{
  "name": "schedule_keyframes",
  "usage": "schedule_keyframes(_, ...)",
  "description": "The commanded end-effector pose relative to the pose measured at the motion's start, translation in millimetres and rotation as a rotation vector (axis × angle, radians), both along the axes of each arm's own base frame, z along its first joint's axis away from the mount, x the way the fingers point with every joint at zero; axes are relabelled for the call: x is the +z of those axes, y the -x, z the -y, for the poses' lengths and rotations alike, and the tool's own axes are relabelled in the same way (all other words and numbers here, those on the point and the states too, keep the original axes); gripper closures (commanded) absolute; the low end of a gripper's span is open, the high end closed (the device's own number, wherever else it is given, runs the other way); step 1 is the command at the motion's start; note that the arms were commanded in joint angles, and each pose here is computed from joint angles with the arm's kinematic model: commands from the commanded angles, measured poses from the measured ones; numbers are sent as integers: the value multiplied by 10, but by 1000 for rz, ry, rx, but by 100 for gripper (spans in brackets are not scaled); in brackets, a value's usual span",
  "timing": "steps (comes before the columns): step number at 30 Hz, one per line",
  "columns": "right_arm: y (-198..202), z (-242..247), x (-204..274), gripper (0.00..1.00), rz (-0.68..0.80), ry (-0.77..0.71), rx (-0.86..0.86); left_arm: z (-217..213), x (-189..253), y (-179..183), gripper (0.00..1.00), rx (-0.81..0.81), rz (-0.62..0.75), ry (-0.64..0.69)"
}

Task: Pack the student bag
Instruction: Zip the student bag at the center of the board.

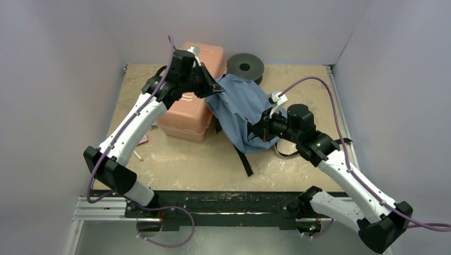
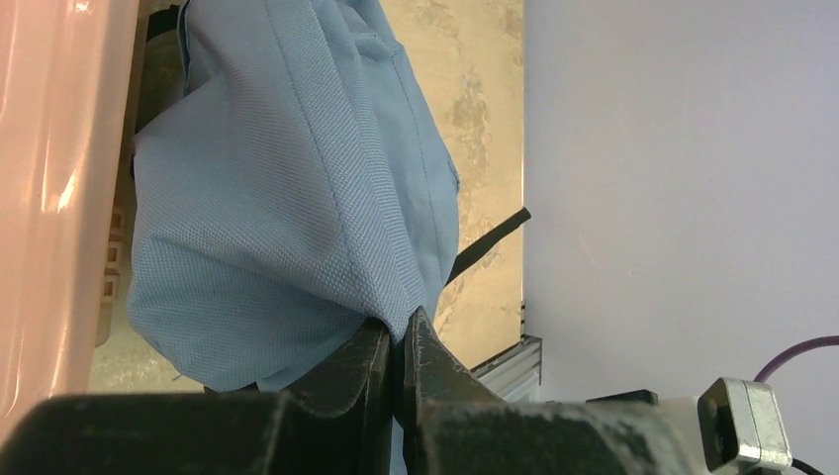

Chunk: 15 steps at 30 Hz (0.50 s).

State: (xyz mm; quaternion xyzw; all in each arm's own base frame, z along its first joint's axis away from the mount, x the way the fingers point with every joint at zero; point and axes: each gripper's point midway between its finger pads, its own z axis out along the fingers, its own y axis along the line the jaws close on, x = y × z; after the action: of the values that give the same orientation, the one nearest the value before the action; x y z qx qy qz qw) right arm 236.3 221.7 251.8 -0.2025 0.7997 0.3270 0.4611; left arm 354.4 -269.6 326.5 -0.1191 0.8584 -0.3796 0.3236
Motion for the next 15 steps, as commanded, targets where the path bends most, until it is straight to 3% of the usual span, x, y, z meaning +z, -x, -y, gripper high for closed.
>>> schedule_keyframes(1, 136, 256, -317, 100, -160, 119, -95, -183, 864, -213, 100, 123, 259, 107)
schedule_keyframes(8, 502, 373, -468, 100, -300, 109, -110, -340, 1116, -519, 100, 262, 360, 107)
schedule_keyframes(13, 788, 339, -428, 100, -300, 8, -44, -169, 1174, -545, 100, 180, 327, 124)
schedule_keyframes(15, 740, 385, -382, 100, -273, -19, -95, -69, 1083, -450, 100, 123, 286, 153)
